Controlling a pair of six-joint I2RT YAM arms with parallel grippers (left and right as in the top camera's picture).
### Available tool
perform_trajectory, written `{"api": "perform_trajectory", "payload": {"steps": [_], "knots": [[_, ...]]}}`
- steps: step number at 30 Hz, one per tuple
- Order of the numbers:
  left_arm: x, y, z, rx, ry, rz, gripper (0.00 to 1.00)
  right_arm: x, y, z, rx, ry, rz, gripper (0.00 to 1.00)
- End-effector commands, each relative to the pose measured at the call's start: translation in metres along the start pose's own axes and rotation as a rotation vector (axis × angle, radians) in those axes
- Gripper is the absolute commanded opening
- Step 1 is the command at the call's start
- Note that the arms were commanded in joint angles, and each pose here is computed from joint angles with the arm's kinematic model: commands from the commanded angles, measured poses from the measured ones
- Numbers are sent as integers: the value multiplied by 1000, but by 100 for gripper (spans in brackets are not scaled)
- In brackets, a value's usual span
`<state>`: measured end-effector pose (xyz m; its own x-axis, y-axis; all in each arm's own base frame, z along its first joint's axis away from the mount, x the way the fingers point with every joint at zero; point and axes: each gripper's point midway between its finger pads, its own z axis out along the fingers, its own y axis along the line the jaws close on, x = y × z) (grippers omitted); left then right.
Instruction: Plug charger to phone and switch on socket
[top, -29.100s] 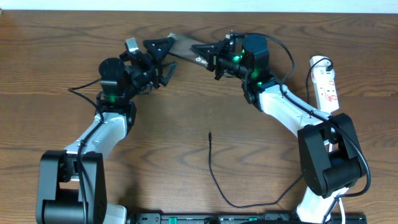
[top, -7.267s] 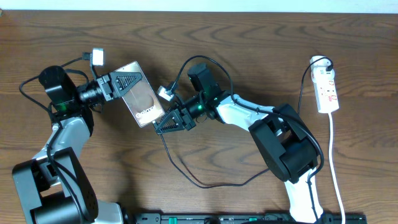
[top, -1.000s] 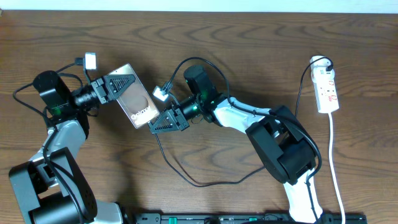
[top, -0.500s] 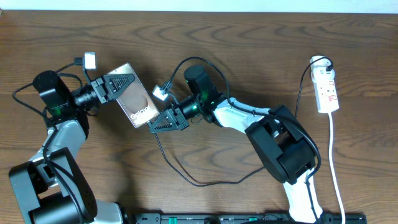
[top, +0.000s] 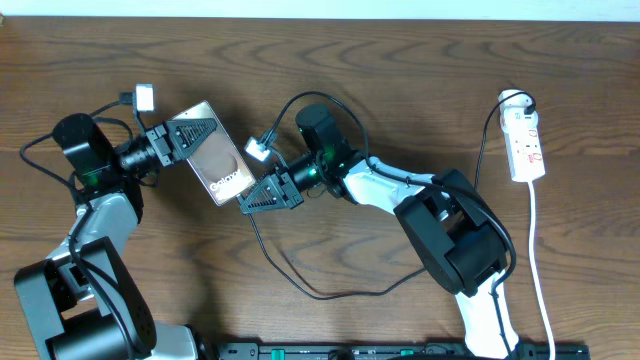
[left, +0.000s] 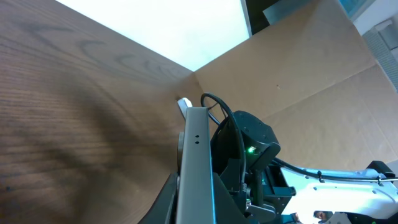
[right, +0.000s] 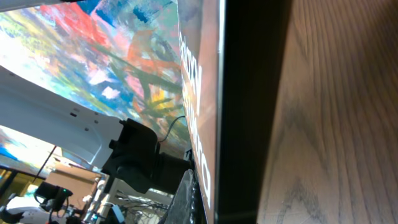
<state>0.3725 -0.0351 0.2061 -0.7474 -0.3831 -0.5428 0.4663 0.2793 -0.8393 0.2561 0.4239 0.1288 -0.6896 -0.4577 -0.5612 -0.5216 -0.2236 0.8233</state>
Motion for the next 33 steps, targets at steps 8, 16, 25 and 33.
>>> {"api": "perform_trajectory", "payload": {"steps": [8, 16, 25, 33], "knots": [[12, -12, 1, 51, 47, 31, 7, -15, 0, -5, 33, -35, -41, 1], [12, -12, 1, 51, 47, 31, 8, -15, 0, -5, 32, -35, -39, 2], [12, -12, 1, 49, 45, 36, 7, -14, 2, -5, 21, -28, -39, 12], [12, -12, 1, 49, 45, 45, 7, -12, 5, -5, 1, -17, -43, 72]]}}
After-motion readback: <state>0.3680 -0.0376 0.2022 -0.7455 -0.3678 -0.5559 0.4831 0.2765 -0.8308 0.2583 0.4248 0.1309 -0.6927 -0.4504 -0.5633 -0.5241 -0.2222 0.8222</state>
